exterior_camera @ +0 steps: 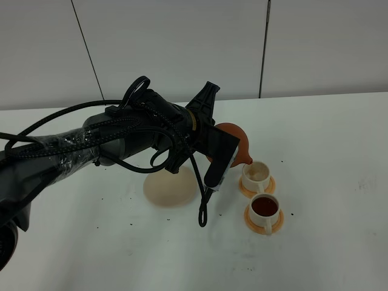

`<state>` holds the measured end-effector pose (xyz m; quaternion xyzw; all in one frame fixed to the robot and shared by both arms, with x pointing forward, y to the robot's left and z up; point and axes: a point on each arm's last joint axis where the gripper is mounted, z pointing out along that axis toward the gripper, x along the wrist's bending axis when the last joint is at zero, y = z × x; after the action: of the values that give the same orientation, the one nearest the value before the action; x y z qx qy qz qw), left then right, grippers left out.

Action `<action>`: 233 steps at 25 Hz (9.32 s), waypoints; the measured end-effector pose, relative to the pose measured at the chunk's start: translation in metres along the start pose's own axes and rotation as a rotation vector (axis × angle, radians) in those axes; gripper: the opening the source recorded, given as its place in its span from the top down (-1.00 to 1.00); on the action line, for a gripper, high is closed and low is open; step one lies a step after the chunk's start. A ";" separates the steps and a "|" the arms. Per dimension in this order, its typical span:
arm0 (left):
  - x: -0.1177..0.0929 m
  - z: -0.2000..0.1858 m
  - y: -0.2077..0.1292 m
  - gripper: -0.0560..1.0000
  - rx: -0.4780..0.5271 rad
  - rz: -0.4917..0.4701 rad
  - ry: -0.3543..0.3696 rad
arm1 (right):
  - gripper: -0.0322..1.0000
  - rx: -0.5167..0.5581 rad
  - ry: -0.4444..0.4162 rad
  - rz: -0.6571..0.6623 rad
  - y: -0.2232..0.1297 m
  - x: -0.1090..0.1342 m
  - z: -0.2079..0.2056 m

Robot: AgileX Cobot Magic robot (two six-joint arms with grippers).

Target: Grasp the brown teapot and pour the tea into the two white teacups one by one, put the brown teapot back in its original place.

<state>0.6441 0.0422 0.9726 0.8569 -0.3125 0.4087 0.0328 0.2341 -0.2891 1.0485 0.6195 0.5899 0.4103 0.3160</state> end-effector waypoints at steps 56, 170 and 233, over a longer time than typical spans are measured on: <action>-0.004 0.011 0.007 0.58 -0.008 0.127 0.018 | 0.24 0.000 0.000 0.001 0.000 0.000 0.000; 0.009 0.008 0.009 0.58 -0.009 0.253 0.155 | 0.24 0.000 0.000 0.001 0.000 0.000 0.000; 0.011 0.007 0.010 0.58 -0.020 0.231 0.177 | 0.24 0.000 0.001 0.001 0.000 0.000 0.000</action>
<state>0.6489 0.0264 0.9736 0.7754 -0.4090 0.4806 0.0217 0.2341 -0.2890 1.0485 0.6197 0.5897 0.4108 0.3154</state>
